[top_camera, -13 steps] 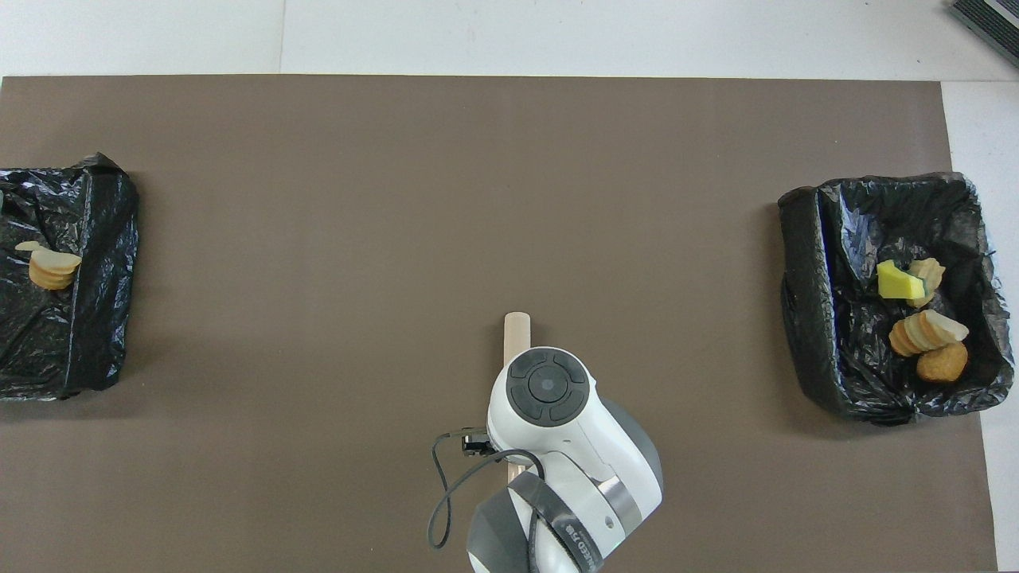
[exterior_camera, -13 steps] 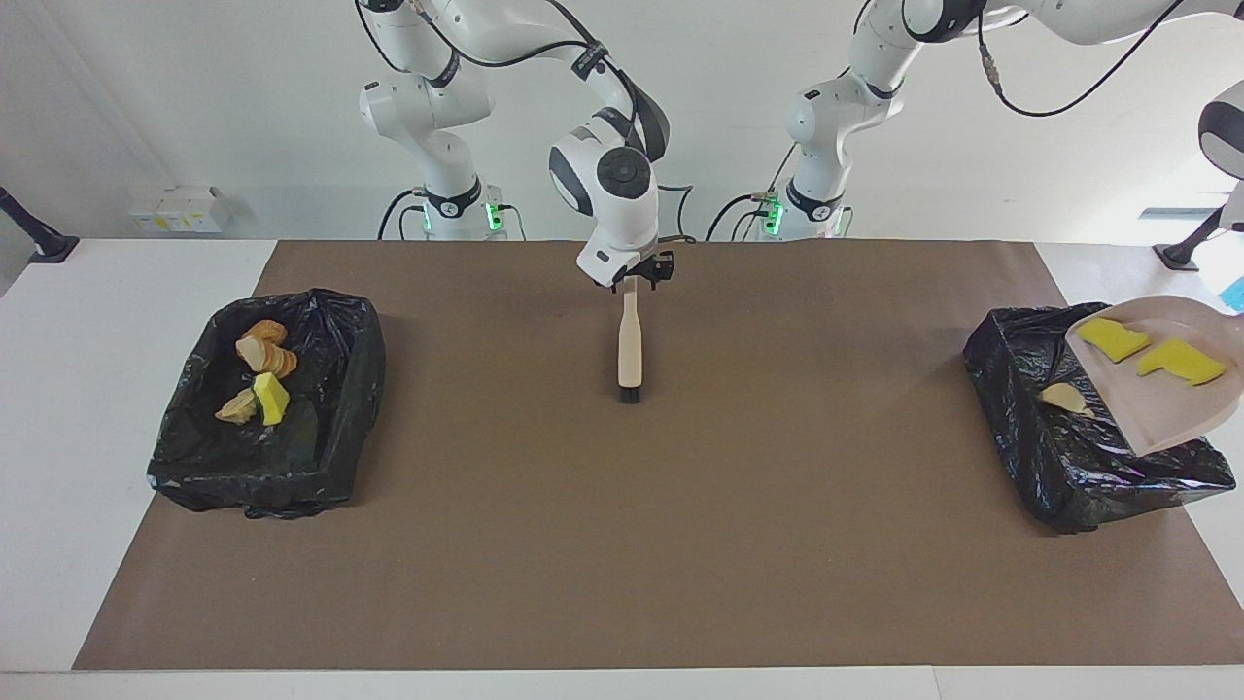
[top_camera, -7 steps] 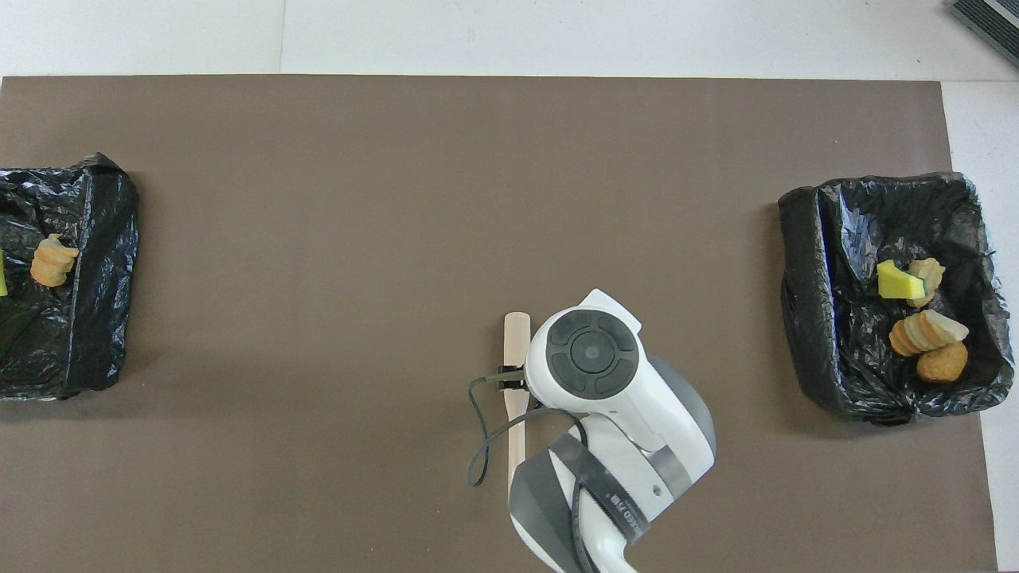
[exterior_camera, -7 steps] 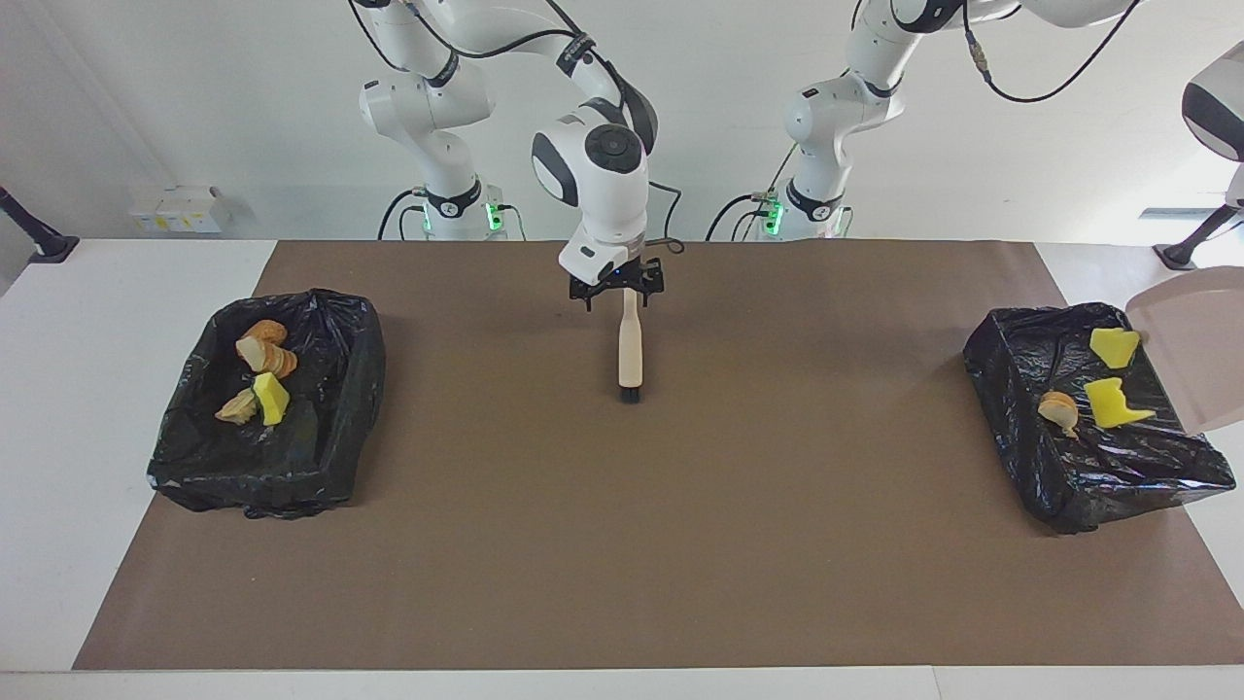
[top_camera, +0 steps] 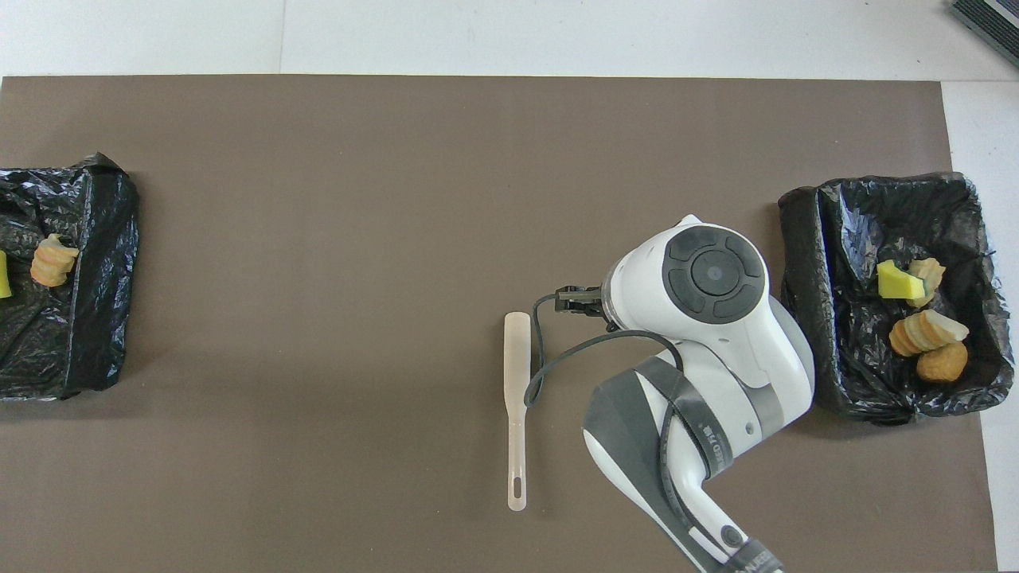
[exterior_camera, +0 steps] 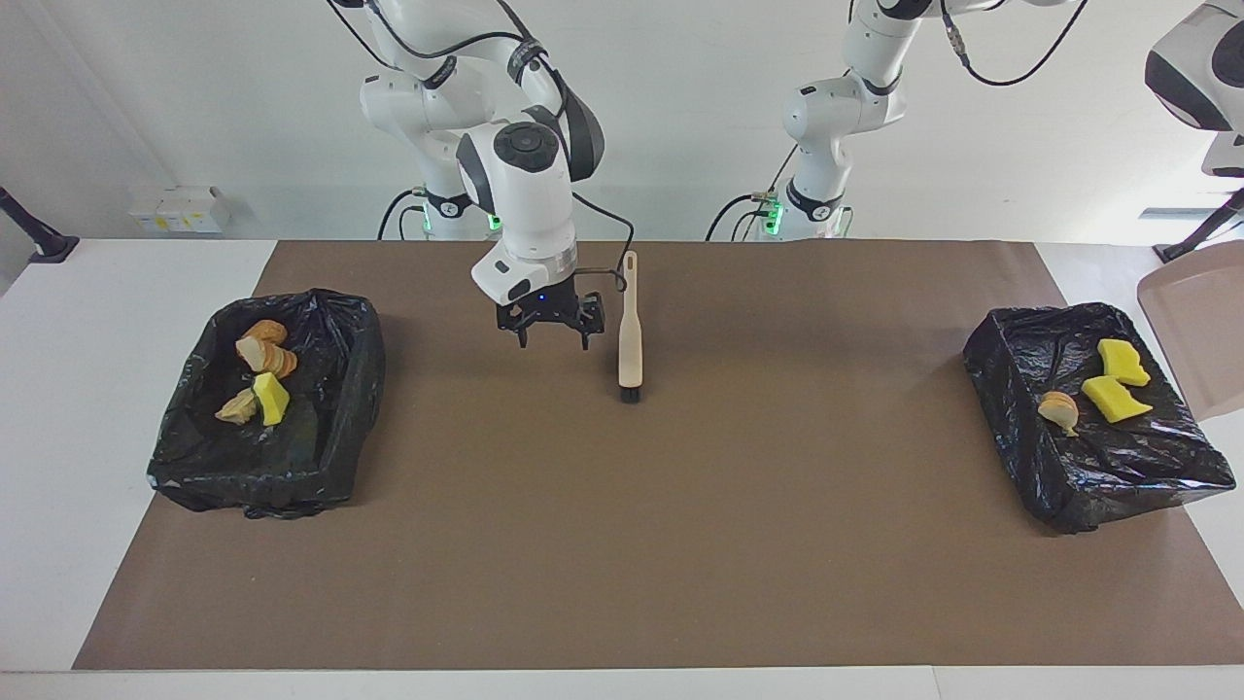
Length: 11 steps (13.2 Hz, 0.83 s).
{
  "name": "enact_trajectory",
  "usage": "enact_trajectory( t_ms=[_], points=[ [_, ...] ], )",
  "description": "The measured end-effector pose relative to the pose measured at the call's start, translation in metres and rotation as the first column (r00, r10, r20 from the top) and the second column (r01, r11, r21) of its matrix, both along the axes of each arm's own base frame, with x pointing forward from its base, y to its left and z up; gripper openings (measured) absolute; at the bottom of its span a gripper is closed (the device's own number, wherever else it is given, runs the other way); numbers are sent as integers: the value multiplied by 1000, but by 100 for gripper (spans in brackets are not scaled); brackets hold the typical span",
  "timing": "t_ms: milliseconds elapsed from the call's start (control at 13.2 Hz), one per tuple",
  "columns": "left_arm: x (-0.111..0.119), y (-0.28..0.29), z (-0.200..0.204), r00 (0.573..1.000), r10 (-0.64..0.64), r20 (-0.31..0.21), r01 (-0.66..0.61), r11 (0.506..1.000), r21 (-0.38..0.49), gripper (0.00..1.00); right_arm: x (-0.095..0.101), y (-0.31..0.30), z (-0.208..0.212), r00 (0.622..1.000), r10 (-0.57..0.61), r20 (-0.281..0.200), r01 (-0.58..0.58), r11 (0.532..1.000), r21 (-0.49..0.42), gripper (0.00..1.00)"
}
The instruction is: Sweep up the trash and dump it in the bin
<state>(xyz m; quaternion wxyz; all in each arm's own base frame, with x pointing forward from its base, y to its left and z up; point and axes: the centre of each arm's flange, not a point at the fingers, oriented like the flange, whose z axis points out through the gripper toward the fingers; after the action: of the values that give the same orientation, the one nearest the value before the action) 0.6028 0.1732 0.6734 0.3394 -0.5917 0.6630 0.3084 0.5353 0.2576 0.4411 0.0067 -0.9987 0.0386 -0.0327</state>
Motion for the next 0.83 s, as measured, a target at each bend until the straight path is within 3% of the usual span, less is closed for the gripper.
enact_trajectory(
  t_ms=[227,453,831],
  points=[
    [-4,-31,-13,999,20,-35,-25,987,-162,33,13,-10,34,999,-14,34,14,1000,6,100],
    [-8,-103,-26,996,61,-65,-76,961,-265,33,32,-52,81,997,53,54,-53,999,-12,100],
    [-28,-201,-54,963,271,-6,-242,849,-469,33,44,-92,96,990,125,60,-123,992,-34,100]
  ],
)
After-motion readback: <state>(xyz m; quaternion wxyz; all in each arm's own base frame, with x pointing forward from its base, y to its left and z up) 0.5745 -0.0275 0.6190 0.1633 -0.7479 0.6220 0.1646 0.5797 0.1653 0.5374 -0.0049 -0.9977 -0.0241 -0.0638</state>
